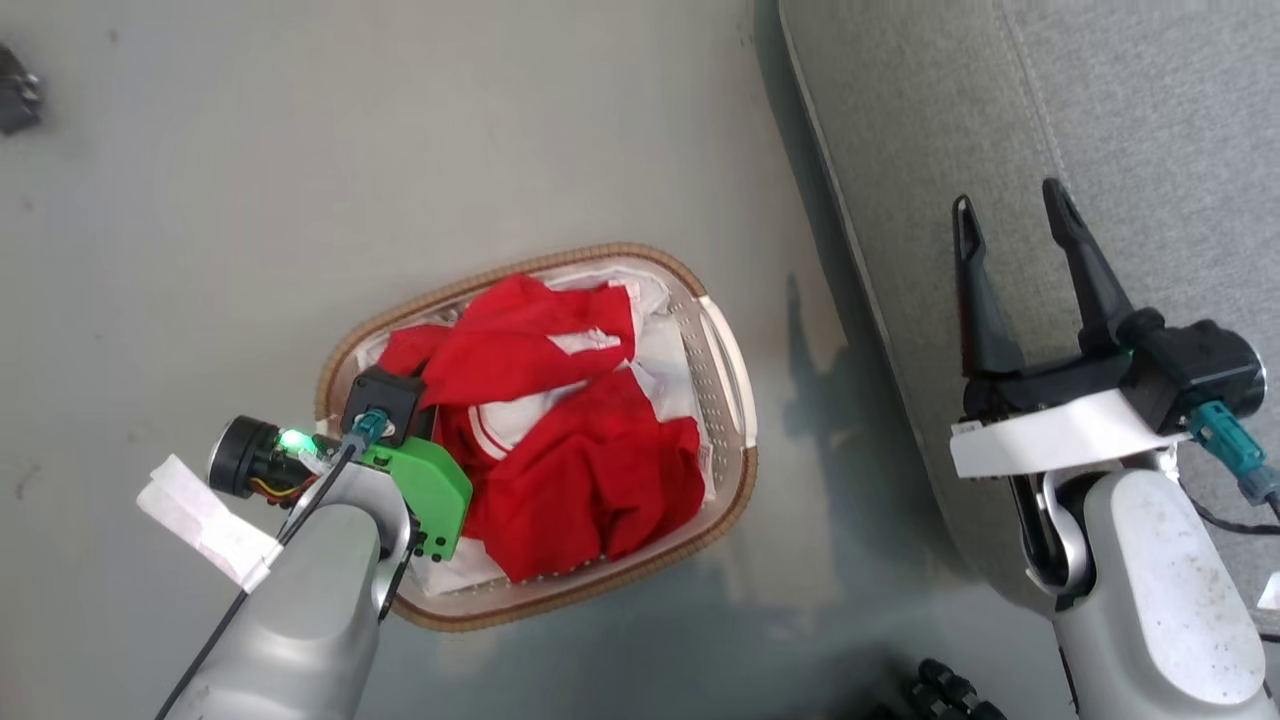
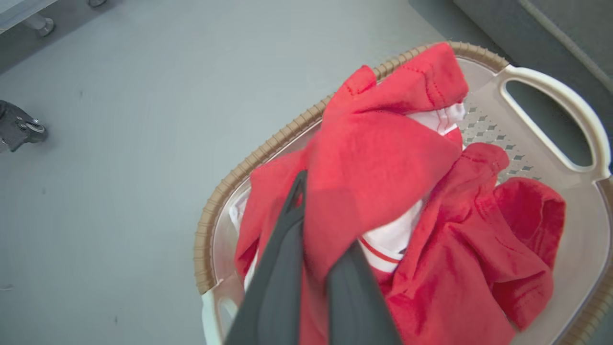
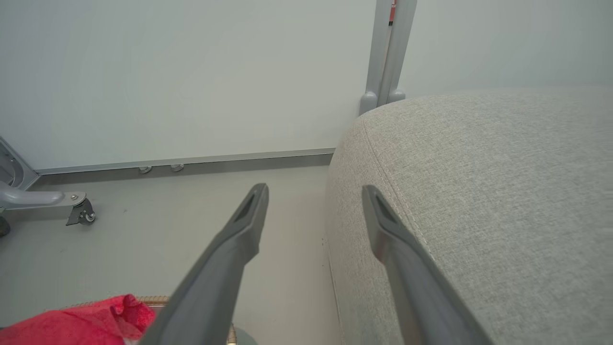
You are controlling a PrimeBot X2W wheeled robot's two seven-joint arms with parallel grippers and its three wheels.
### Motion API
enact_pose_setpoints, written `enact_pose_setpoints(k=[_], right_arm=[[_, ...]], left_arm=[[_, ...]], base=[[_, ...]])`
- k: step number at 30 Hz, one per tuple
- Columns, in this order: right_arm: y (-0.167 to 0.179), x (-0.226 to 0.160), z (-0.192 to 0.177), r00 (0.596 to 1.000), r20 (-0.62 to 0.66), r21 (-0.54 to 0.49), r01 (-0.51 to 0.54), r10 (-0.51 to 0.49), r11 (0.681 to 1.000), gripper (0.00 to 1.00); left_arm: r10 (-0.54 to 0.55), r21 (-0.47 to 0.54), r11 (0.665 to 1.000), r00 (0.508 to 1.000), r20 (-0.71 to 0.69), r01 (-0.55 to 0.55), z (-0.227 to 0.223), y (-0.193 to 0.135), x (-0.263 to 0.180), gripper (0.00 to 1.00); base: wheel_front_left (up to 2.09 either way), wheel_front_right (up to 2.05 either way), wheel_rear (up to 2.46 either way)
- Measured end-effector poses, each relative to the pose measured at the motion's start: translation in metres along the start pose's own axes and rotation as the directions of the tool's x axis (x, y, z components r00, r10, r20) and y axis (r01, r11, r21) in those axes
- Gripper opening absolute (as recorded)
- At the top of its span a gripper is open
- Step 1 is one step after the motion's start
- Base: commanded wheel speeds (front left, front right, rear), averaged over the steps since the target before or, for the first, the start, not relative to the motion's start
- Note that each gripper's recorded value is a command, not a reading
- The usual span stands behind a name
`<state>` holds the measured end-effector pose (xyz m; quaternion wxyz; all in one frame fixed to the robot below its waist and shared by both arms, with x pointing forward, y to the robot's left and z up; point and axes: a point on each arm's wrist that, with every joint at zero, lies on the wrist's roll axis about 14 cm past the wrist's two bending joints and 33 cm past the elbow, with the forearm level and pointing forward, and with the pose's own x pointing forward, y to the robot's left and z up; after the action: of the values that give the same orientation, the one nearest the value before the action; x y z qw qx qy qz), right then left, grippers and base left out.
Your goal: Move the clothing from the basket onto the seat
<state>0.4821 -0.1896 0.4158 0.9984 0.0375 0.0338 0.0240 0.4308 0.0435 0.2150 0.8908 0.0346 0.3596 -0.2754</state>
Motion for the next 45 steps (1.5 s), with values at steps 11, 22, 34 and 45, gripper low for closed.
enact_pose_setpoints(k=[11, 22, 34, 45], right_arm=[[0.019, -0.034, 0.034, 0.998, 0.046, -0.006, -0.036, 0.036, 0.999, 1.0], [0.04, -0.078, 0.07, 0.989, 0.119, -0.012, -0.083, 0.084, 0.996, 1.0], [0.057, -0.107, 0.112, 0.964, 0.236, -0.029, -0.123, 0.126, 0.992, 1.0], [0.059, -0.114, 0.119, 0.957, 0.257, -0.036, -0.127, 0.132, 0.991, 1.0]], left_arm=[[0.055, 0.054, 0.996, 0.973, 0.225, -0.069, 0.076, 0.013, -0.059, 0.0], [0.012, 0.279, 0.95, 0.907, 0.42, -0.141, 0.163, 0.008, -0.13, 0.0], [-0.082, 0.433, 0.858, 0.759, 0.646, -0.277, 0.303, -0.022, -0.227, 0.0], [-0.171, 0.48, 0.819, 0.666, 0.726, -0.313, 0.366, -0.055, -0.271, 0.0]], base=[[0.0, 0.0, 0.0], [0.0, 0.0, 0.0], [0.0, 0.0, 0.0], [0.0, 0.0, 0.0]])
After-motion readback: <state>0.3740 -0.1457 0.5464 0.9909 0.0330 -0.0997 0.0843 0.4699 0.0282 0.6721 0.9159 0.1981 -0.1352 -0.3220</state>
